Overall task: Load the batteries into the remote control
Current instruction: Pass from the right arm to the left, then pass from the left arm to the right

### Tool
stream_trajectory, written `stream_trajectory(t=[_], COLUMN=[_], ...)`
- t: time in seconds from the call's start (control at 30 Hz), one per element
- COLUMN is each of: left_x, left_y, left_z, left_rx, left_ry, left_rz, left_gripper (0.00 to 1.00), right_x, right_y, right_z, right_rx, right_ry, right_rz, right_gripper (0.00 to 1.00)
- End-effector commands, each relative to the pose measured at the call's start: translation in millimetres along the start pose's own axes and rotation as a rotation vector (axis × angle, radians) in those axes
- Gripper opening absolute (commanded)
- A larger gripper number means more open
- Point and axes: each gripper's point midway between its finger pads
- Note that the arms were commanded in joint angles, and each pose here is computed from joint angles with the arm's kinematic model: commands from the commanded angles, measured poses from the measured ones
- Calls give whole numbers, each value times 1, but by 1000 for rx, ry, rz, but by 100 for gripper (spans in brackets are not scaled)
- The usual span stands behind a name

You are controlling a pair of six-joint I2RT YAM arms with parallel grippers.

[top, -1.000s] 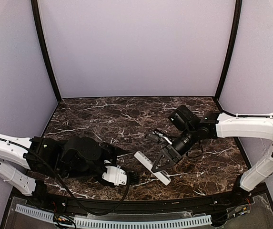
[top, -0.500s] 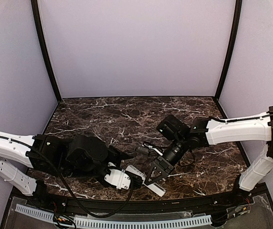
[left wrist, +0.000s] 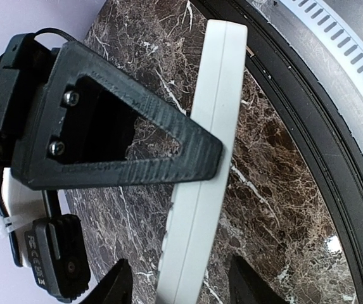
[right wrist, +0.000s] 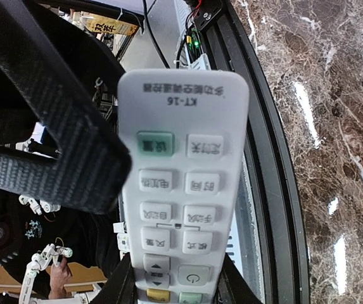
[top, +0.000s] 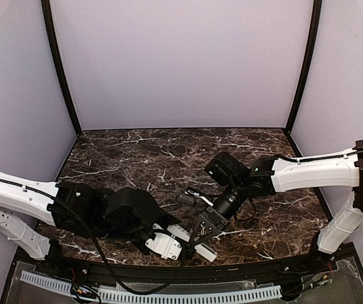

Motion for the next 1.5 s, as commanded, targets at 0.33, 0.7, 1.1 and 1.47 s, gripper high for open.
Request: stream_trajectory(t=[0.33, 0.7, 1.1, 1.47], left_x=[-3, -3, -34, -65], left_y=[-8, -9, 19, 71], left_z=[-9, -11, -2, 36], left_rx=[57, 76, 101, 151], left_ry=[-16, 13, 187, 601], left_rz=[27, 40, -143, -420], left_gripper=[37, 19, 5, 4], right_x=[-6, -5, -56, -67], right_y=[-6, -2, 87, 207], right_z=[16, 13, 47, 127], right_rx=[-11, 42, 194, 473], right_ry=[51, 51, 210, 521], right_rz=[49, 83, -172, -601], right_gripper=[5, 4, 79, 99])
Point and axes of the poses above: each gripper's point midway between its finger pads, its own y axis back along the fingers, its own z axis along the line the jaws close on, x = y × z, and after that the axes turned 6 degrees about y, right-handed
